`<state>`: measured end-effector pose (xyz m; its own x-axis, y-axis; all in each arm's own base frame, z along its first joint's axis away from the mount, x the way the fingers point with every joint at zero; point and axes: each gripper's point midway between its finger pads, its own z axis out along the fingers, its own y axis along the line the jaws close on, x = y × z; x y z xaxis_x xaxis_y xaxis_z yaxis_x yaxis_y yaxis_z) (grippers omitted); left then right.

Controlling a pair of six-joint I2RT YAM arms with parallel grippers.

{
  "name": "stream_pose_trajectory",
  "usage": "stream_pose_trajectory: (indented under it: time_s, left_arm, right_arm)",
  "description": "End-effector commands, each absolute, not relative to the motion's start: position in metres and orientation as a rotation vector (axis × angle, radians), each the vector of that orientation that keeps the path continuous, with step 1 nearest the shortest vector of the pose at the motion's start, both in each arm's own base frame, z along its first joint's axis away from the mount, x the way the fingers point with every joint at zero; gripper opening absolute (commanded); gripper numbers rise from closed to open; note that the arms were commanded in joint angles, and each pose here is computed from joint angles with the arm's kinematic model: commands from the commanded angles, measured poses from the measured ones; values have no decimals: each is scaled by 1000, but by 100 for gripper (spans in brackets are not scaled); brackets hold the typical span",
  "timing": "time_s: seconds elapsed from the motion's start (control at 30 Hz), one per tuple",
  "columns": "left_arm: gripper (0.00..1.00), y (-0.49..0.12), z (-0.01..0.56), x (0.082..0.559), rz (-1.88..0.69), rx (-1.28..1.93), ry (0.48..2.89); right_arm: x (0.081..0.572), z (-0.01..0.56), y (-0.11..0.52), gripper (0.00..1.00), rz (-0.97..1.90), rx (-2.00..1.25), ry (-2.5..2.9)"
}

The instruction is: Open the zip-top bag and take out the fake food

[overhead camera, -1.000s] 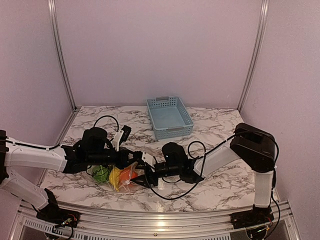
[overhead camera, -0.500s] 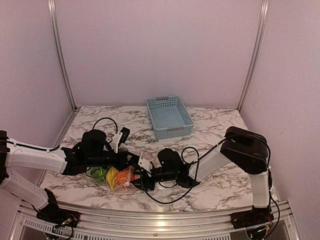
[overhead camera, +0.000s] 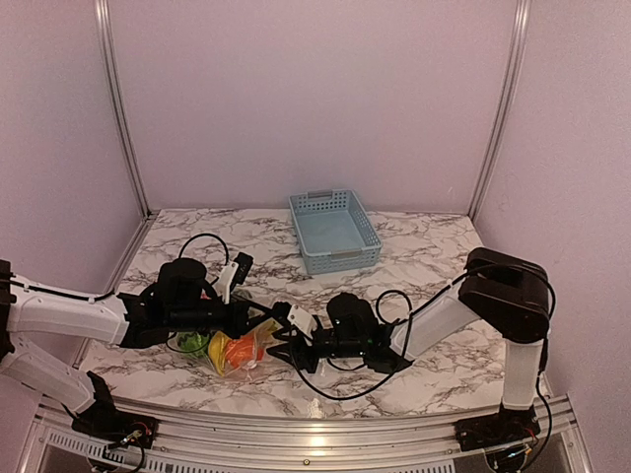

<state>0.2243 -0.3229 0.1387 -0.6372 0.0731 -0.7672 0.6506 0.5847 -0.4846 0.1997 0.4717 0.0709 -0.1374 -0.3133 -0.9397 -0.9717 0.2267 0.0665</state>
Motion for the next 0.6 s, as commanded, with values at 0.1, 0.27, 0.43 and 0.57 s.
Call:
stream_pose_trajectory:
  time_s: [0.1,0.27,0.43,0.57]
  left_arm:
    - [0,-334,150,207,-1016,713,2061]
    - [0,-349,153,195,-1000,826,2045]
    - [0,-351,154,191,-1034,821,2004]
    - [0,-347,155,191,-1053,783,1967]
  right_arm:
    - [199,79,483,38,979,-1228,1595]
    - [205,80,495,32,1013,-1190,1595]
    - [197,72,499,43,1078,-1203,1571]
    - [184,74,502,56,1160,-1216,1518]
